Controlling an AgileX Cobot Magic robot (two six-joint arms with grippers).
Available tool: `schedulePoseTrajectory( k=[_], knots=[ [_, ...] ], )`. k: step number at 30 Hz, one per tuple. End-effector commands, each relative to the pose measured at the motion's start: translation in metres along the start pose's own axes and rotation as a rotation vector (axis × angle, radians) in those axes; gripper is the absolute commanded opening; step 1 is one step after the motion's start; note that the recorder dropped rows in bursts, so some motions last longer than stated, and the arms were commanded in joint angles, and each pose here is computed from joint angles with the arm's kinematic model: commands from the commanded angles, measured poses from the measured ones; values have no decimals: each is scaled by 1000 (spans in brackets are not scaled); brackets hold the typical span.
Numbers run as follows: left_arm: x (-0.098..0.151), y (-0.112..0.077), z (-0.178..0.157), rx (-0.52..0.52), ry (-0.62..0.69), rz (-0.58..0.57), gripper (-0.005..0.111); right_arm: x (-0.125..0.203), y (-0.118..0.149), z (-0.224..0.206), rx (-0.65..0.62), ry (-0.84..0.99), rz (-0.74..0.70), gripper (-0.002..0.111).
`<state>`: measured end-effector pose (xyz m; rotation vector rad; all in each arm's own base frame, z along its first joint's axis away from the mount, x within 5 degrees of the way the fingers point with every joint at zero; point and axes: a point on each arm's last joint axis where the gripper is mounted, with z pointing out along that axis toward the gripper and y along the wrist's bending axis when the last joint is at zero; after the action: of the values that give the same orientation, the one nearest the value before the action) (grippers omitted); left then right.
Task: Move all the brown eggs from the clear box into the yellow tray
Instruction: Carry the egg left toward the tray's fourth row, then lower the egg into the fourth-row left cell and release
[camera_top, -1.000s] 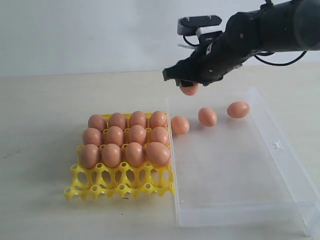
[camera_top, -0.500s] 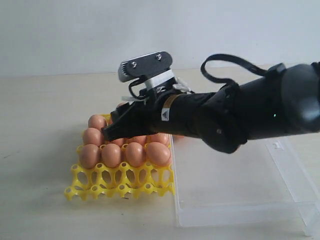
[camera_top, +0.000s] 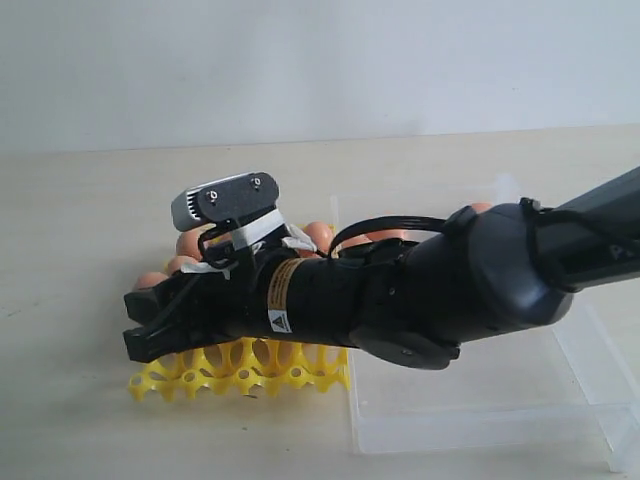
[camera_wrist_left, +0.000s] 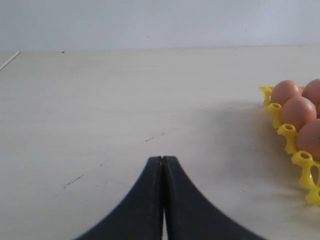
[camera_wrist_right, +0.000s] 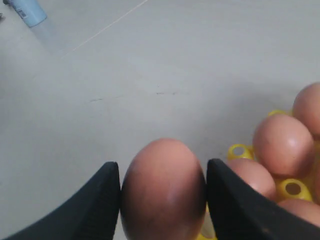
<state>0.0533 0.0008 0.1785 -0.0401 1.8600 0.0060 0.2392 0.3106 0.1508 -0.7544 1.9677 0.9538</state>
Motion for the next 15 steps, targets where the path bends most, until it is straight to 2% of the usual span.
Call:
schedulePoseTrajectory(
  k=[1,10,13,15],
  knots=[
    [-3,0,-1,7,-23,-9,0,11,1,6,-52,9,45,0],
    [-3,0,-1,7,-23,-9,0,26,-2,15,-89,33,47,0],
    [-3,0,-1,7,-23,-9,0,30,-3,17,-98,24,-28,6],
    [-3,0,-1,7,-23,-9,0,32,-4,19,-96,30,-29,14]
  ],
)
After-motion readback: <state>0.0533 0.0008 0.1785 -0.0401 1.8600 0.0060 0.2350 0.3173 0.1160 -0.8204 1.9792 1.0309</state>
